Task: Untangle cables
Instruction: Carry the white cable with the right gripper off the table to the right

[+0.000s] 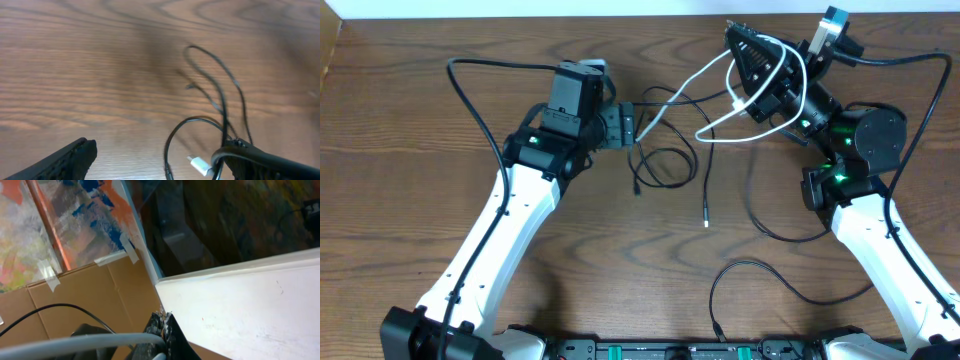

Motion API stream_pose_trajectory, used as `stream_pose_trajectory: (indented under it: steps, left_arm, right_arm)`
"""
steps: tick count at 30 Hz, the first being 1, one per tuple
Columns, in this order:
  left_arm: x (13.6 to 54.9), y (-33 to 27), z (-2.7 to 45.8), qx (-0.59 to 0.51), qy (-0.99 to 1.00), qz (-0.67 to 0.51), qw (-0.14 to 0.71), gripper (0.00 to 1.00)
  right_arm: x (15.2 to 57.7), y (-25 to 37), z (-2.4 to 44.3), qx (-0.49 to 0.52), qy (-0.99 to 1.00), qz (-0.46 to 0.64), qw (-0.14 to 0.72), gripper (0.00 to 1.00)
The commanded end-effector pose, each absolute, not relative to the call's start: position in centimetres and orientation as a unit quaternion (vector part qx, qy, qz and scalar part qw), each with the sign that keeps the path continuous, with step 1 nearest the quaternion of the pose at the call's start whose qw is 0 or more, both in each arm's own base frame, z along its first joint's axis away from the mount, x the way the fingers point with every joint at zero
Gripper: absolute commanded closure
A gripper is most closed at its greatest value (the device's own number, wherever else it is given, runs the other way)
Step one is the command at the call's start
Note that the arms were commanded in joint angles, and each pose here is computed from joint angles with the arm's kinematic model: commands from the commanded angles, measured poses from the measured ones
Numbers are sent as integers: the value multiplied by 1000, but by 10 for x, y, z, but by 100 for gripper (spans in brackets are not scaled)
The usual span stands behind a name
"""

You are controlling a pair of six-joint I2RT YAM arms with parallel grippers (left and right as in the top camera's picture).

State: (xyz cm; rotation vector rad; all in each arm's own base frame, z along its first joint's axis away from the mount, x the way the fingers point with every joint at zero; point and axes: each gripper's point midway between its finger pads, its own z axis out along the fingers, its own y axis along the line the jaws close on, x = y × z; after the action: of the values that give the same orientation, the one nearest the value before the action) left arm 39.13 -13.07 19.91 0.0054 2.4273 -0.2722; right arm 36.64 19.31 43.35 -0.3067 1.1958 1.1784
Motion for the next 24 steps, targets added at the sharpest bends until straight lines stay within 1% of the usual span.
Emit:
stream_pose_trajectory:
  steps: [1, 3, 15, 21, 24]
  left_arm:
    - [399, -103, 203, -49, 932, -69, 352, 14]
    - [398, -97, 201, -67, 934, -72, 344, 14]
    - [380, -97, 186, -61, 950, -81, 296, 14]
    - [375, -115, 187, -45, 950, -129, 280, 14]
    - [375, -116, 187, -44, 950, -131, 279, 14]
  right_arm:
    - [358, 188, 455, -138, 506, 522, 673, 99]
    - [360, 185, 455, -136, 507, 520, 675, 99]
    - [374, 137, 470, -95, 484, 478, 726, 99]
    - [399, 102, 451, -46, 528, 446, 721, 99]
    - [413, 75, 436, -15, 556, 419, 717, 99]
